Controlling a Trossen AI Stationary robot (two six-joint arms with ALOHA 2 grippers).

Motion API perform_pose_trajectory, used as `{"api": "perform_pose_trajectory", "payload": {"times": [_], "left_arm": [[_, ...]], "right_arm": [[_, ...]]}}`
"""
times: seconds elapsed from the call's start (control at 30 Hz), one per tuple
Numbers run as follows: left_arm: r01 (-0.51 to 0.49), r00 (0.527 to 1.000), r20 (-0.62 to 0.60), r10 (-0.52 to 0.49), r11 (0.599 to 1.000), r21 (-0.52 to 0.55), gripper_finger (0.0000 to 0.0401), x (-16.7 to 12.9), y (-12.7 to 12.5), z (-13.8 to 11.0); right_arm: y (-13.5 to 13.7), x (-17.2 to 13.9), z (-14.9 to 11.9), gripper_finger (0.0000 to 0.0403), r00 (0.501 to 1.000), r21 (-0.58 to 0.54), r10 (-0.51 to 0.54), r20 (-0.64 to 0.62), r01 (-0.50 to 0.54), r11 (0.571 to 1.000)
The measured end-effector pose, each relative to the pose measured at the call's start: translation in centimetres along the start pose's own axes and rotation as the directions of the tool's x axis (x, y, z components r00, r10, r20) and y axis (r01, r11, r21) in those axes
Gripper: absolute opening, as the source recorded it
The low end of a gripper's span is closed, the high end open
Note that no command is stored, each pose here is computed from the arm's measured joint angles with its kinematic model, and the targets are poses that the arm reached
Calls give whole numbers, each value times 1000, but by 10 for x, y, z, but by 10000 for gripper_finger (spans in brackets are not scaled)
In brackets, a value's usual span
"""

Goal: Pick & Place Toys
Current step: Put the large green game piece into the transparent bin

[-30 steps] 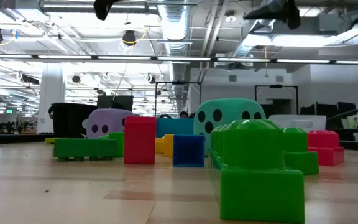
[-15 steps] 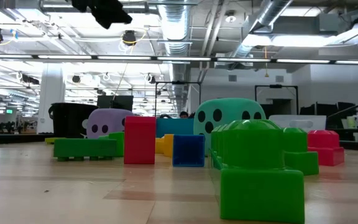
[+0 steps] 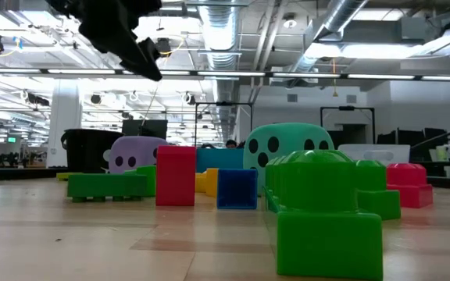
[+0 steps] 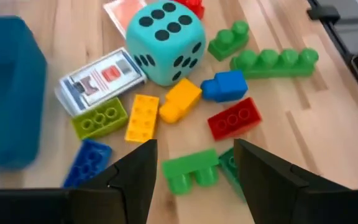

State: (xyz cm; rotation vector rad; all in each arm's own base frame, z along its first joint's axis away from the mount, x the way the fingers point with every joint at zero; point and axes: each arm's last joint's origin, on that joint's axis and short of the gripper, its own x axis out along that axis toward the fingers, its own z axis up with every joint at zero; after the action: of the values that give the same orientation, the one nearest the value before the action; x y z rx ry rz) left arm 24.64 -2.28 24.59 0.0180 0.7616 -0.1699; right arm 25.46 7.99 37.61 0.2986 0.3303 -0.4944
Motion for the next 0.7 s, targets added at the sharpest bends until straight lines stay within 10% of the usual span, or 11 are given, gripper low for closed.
{"api": "perform_pose_trajectory", "payload": {"times": [0.23,0.43,0.7], "left_arm": [[39,998,-33,-59,902,-431,208,21,7,-2],[-30,997,-65,-42,559,-828,214,37,18,-6],[-131,987,-146,-61,203,-970,210,62,12,-15]], "right_arm": [[-14,-9,-4,305,996,-18,-52,-68,50,999],[-20,-9,-10,305,988,-53,-98,-115,92,994],[-30,-6,-12,305,974,-251,-159,-160,116,961]]}}
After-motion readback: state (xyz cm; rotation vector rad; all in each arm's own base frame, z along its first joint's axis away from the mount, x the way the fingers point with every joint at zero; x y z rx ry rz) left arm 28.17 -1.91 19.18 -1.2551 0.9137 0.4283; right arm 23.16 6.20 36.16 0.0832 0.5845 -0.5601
